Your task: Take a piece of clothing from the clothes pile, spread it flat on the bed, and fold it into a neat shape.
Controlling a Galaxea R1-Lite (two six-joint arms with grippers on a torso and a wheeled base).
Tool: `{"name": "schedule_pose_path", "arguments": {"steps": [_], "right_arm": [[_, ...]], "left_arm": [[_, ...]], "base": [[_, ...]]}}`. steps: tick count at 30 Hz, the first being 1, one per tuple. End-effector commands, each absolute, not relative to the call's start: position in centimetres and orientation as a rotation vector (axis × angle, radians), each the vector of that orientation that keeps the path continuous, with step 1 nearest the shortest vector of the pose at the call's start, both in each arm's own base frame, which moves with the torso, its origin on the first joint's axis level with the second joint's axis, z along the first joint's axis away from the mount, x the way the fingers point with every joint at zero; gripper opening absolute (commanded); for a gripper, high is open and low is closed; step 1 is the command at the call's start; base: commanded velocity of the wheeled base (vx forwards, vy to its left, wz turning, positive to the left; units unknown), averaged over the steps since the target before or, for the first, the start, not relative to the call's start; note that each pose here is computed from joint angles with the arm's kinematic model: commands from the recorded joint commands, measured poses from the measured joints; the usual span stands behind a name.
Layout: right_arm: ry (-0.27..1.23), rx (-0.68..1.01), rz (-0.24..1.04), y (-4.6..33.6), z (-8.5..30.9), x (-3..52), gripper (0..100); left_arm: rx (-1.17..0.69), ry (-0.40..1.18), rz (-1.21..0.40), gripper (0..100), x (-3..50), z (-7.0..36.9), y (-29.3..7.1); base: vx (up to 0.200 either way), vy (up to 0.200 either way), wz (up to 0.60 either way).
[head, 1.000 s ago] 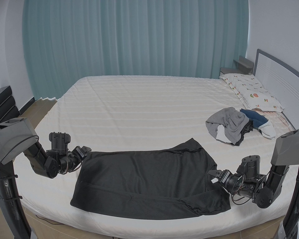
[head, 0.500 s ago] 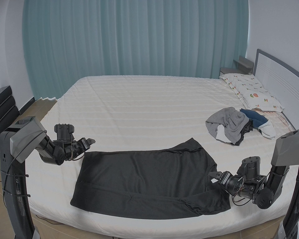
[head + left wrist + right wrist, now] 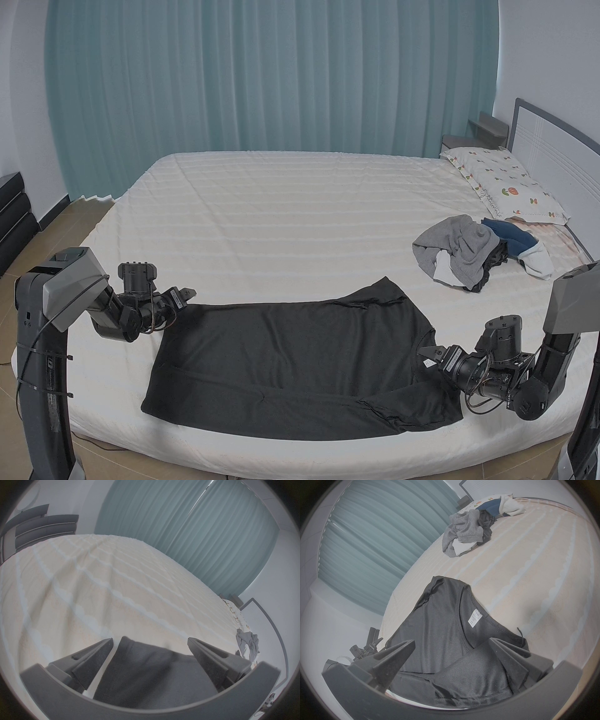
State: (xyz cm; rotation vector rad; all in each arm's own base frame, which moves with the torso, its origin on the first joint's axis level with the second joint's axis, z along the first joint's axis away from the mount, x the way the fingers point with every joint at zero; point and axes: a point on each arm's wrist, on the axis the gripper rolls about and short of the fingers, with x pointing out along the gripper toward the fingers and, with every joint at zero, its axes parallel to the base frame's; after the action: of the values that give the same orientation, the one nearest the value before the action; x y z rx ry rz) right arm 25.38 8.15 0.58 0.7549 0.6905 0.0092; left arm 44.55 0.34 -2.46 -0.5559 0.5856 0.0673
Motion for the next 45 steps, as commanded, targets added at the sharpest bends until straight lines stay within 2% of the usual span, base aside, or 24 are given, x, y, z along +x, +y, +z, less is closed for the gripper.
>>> {"name": "schedule_pose_path", "arguments": {"steps": [1, 13, 14, 25, 29, 31, 35, 39, 45], "right_arm": [[0.694, 0.754, 0.012, 8.2, 0.5, 25.4, 100], [0.649, 0.767, 0.018, 8.1, 1.2, 26.5, 100], [0.65, 0.767, 0.02, 8.2, 1.1, 26.6, 100], [0.614, 0.726, -0.025, 6.8, 0.9, 31.7, 100], [0.623, 0.715, -0.008, 8.0, 1.3, 35.9, 100], [0.625, 0.718, -0.004, 8.1, 1.4, 36.3, 100], [0.688, 0.705, 0.029, 10.7, 0.7, 39.7, 100], [0.764, 0.672, 0.03, 12.5, -0.8, 40.7, 100], [0.762, 0.679, 0.053, 13.9, -0.6, 43.2, 100]], "left_arm": [[-0.555, 0.605, 0.065, 100, 44.5, -3.3, 0.0], [-0.566, 0.585, 0.061, 100, 45.3, -3.3, 0.0], [-0.566, 0.583, 0.061, 0, 45.3, -3.3, 0.0], [-0.576, 0.598, 0.095, 0, 44.5, -3.5, 0.6], [-0.652, 0.57, 0.132, 0, 44.7, -2.8, 0.4], [-0.658, 0.568, 0.133, 0, 44.7, -2.7, 0.4], [-0.699, 0.562, 0.144, 0, 44.5, -2.4, 0.4], [-0.716, 0.579, 0.152, 0, 43.9, -2.6, 0.3], [-0.732, 0.582, 0.151, 0, 43.7, -2.8, 0.0]], "base": [[0.0, 0.0, 0.0], [0.0, 0.0, 0.0], [0.0, 0.0, 0.0], [0.0, 0.0, 0.0], [0.0, 0.0, 0.0], [0.0, 0.0, 0.0], [0.0, 0.0, 0.0], [0.0, 0.0, 0.0], [0.0, 0.0, 0.0]]}}
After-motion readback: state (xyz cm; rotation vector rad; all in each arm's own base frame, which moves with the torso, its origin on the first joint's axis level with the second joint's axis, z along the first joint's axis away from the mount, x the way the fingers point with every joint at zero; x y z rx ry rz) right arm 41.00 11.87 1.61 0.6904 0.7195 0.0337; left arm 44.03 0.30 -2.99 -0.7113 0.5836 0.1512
